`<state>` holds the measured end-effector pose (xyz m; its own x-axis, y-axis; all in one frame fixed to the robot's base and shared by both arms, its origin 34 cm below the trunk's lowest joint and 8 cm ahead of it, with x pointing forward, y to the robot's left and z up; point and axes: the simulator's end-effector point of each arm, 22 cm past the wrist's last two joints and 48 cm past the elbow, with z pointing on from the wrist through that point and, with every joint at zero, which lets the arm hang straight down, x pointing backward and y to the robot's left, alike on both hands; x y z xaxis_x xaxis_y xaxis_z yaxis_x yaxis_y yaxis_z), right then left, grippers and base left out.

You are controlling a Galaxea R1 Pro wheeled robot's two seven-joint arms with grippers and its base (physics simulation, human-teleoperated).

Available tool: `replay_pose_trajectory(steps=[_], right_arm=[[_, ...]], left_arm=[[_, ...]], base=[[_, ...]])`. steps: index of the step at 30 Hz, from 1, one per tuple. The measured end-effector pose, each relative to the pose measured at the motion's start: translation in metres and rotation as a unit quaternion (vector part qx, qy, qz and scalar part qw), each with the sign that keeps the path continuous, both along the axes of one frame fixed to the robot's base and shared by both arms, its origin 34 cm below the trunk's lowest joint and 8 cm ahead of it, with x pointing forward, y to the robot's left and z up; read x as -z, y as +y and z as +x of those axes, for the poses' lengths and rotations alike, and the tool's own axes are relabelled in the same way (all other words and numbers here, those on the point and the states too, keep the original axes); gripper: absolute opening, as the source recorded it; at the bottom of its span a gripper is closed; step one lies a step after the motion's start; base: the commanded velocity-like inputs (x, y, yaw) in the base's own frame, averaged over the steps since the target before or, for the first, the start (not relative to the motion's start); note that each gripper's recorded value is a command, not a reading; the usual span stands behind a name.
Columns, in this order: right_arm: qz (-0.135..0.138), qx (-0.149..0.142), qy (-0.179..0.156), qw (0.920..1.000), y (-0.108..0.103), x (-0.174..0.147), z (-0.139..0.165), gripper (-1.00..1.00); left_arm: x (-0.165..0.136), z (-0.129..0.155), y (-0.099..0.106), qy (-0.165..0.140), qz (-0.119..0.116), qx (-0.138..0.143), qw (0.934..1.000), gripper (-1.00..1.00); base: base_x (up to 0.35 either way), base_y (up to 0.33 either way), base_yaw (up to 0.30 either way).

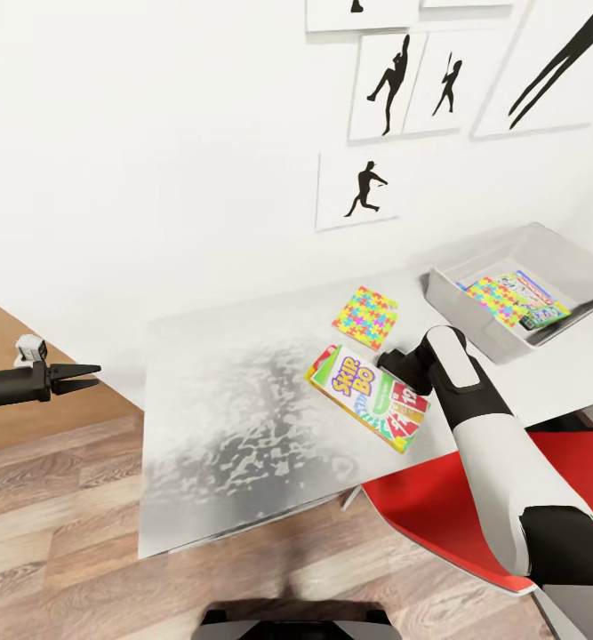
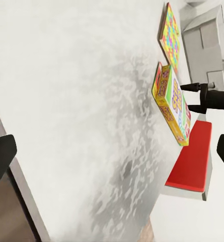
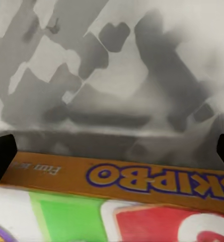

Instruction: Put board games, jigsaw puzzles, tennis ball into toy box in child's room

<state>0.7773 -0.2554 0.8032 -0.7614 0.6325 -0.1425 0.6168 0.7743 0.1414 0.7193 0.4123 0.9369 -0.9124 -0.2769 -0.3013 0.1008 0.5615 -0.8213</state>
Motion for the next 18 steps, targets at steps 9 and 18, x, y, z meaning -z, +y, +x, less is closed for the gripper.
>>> replay_pose_trajectory(steps=[9,18], right_arm=[[0.002,0.002,-0.001,1.0000,0.0006,-0.0001,0.0006,1.00],[0.005,0.004,-0.002,1.0000,0.0018,-0.0004,0.0010,1.00]], left_arm=[[0.0002,0.0002,0.0000,0.001,0.000,0.000,1.0000,1.00],[-0.0001,0.0002,-0.0001,0.000,-0.001,0.000,1.0000,1.00]], base=[[-0.032,0.123,0.000],[-0.084,0.064,0.000]])
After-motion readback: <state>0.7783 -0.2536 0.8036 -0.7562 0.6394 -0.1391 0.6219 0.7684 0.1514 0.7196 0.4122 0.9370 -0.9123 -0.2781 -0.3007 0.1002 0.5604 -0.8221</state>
